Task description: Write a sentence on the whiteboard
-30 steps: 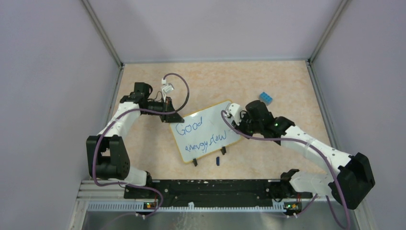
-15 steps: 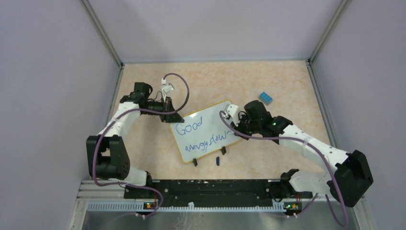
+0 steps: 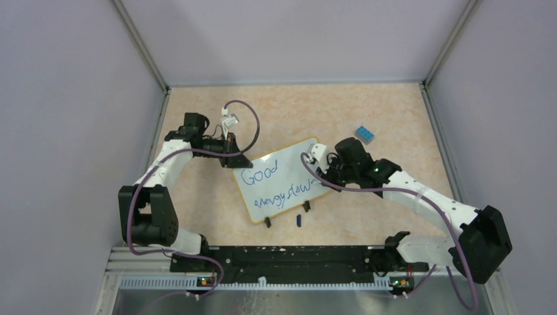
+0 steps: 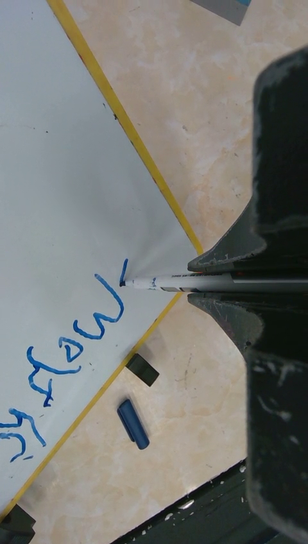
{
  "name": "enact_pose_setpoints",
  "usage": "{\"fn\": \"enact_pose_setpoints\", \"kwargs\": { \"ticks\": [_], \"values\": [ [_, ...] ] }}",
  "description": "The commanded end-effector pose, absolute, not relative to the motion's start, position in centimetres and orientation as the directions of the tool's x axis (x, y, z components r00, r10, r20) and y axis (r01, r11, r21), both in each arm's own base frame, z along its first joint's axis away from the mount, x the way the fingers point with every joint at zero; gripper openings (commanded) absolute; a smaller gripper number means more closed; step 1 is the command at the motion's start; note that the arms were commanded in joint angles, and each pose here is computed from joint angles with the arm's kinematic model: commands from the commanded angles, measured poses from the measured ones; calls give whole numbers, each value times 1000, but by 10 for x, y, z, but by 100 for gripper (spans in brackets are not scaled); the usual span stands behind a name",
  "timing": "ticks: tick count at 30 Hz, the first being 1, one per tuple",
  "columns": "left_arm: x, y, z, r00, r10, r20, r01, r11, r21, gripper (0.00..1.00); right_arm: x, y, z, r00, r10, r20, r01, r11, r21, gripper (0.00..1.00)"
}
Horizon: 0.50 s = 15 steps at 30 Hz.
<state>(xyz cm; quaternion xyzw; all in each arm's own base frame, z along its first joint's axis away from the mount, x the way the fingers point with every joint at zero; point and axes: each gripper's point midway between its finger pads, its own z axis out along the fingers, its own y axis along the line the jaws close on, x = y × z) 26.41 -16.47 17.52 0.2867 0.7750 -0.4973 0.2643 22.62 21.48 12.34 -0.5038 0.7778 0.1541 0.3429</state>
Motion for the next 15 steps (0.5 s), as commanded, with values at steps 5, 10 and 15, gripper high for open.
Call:
{"fn": "enact_pose_setpoints", "kwargs": {
  "ticks": [5, 10, 15],
  "values": [
    [275, -157, 160, -678, 225, -699, 718, 405, -566, 0, 241, 193, 121, -253, -707, -661, -853, 485, -193, 0],
    [276, -157, 159, -681, 225, -697, 716, 406, -568, 0, 241, 188, 119, -261, -710, -654, -850, 490, -193, 0],
    [277, -157, 160, -680, 223, -699, 717, 405, -568, 0, 238, 187, 115, -264, -718, -644, -855, 483, -188, 0]
  ]
}}
